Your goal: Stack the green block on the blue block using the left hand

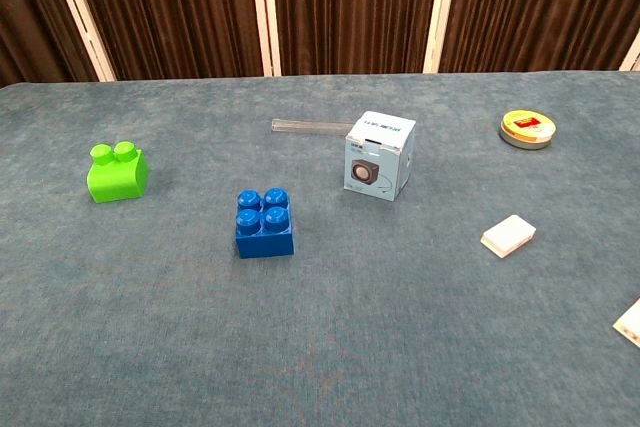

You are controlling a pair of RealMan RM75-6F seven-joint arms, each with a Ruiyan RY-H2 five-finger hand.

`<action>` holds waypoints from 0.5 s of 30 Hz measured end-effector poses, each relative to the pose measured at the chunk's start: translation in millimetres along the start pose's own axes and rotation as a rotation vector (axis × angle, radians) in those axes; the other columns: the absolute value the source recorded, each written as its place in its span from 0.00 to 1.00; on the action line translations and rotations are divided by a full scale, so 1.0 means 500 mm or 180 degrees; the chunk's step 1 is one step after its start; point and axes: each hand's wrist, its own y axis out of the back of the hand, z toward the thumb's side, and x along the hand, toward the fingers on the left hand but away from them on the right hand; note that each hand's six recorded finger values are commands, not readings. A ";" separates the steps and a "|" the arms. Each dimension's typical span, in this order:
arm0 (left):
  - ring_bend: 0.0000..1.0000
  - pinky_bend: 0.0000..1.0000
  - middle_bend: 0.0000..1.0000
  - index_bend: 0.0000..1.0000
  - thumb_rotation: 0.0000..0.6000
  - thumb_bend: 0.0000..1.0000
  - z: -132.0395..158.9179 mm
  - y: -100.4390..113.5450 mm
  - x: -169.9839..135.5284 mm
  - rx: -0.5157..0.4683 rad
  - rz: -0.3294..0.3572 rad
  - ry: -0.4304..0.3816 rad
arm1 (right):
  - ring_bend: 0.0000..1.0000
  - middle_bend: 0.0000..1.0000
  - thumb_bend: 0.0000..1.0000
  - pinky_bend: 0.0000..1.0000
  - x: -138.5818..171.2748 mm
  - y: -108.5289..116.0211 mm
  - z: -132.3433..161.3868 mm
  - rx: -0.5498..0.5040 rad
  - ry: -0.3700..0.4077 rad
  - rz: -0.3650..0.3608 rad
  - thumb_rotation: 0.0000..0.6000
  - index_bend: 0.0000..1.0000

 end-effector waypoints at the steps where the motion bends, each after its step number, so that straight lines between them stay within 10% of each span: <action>1: 0.00 0.00 0.00 0.00 1.00 0.00 0.001 -0.001 0.000 0.0004 -0.0002 -0.0015 | 0.00 0.00 0.00 0.00 0.000 0.000 0.000 0.0012 -0.0004 0.0006 1.00 0.04; 15: 0.00 0.00 0.00 0.00 1.00 0.00 -0.010 -0.041 0.067 -0.0038 -0.0245 -0.0031 | 0.00 0.00 0.00 0.00 -0.004 -0.007 -0.011 0.0020 -0.0100 0.0066 1.00 0.04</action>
